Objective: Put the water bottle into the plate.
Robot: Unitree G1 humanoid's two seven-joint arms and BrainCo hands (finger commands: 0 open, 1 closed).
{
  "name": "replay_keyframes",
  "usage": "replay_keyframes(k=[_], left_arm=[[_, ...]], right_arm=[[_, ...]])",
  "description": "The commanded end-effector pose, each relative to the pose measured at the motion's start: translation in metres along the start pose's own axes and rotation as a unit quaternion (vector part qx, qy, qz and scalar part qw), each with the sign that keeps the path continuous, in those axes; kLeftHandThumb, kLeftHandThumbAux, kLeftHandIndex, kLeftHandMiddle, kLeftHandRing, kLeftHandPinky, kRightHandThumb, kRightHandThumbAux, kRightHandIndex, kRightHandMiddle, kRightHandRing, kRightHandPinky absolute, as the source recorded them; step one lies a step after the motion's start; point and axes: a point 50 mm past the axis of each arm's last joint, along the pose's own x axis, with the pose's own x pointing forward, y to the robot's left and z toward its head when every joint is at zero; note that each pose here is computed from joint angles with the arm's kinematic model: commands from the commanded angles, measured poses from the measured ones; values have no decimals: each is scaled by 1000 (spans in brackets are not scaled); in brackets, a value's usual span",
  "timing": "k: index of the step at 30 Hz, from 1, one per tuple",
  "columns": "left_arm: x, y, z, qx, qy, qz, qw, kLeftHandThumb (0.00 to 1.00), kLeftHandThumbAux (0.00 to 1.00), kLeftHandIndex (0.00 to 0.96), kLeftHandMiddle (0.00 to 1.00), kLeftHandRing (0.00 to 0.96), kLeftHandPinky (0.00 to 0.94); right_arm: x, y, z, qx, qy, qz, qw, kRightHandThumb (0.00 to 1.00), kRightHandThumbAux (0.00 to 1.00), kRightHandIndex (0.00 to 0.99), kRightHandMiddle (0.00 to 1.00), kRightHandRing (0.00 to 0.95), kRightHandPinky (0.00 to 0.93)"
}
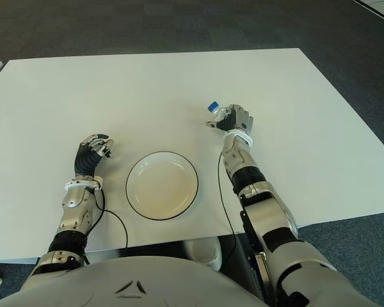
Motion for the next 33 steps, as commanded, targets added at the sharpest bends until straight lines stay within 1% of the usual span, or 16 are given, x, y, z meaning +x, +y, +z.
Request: replay_keyframes(k=[1, 5, 12, 17, 21, 26, 31, 33], left_arm=[[-5, 1, -9, -10, 26, 17, 999, 706, 716, 435, 665, 659, 647], [-5, 2, -8, -9, 20, 9, 1000, 705, 716, 435, 664, 662, 656], [-4, 3, -9, -1, 19, 3, 1000, 705, 717, 435, 684, 682, 677], [-4, 3, -8, 1, 17, 0, 1000, 705, 717, 435, 695, 692, 689], [-4, 3, -8, 4, 16, -1, 1000, 706, 717, 435, 703, 699, 696], [-4, 3, -8, 6, 17, -3, 1000, 705, 717, 435, 707, 702, 693], [-4, 3, -7, 10, 19, -3, 1000, 705, 717, 435, 712, 706, 698], [-4, 3, -7, 11, 18, -3, 1000, 705, 717, 435, 713, 707, 699]], right_arm=[[-3, -10, 5, 23, -27, -26, 999, 847, 680, 398, 532, 801, 815], [-6, -15, 8, 37, -43, -40, 998, 847, 682, 394, 533, 817, 824], [-14, -28, 23, 70, -86, -78, 991, 848, 682, 391, 534, 835, 835], [-19, -32, 27, 88, -108, -96, 986, 848, 682, 390, 535, 844, 840], [-33, -38, 37, 104, -141, -110, 978, 849, 682, 390, 535, 851, 847], [-47, -44, 50, 119, -180, -104, 971, 849, 682, 390, 535, 858, 862], [-55, -46, 55, 125, -210, -88, 966, 848, 682, 389, 535, 864, 873], [-62, -46, 58, 128, -226, -79, 962, 848, 682, 388, 535, 866, 876]])
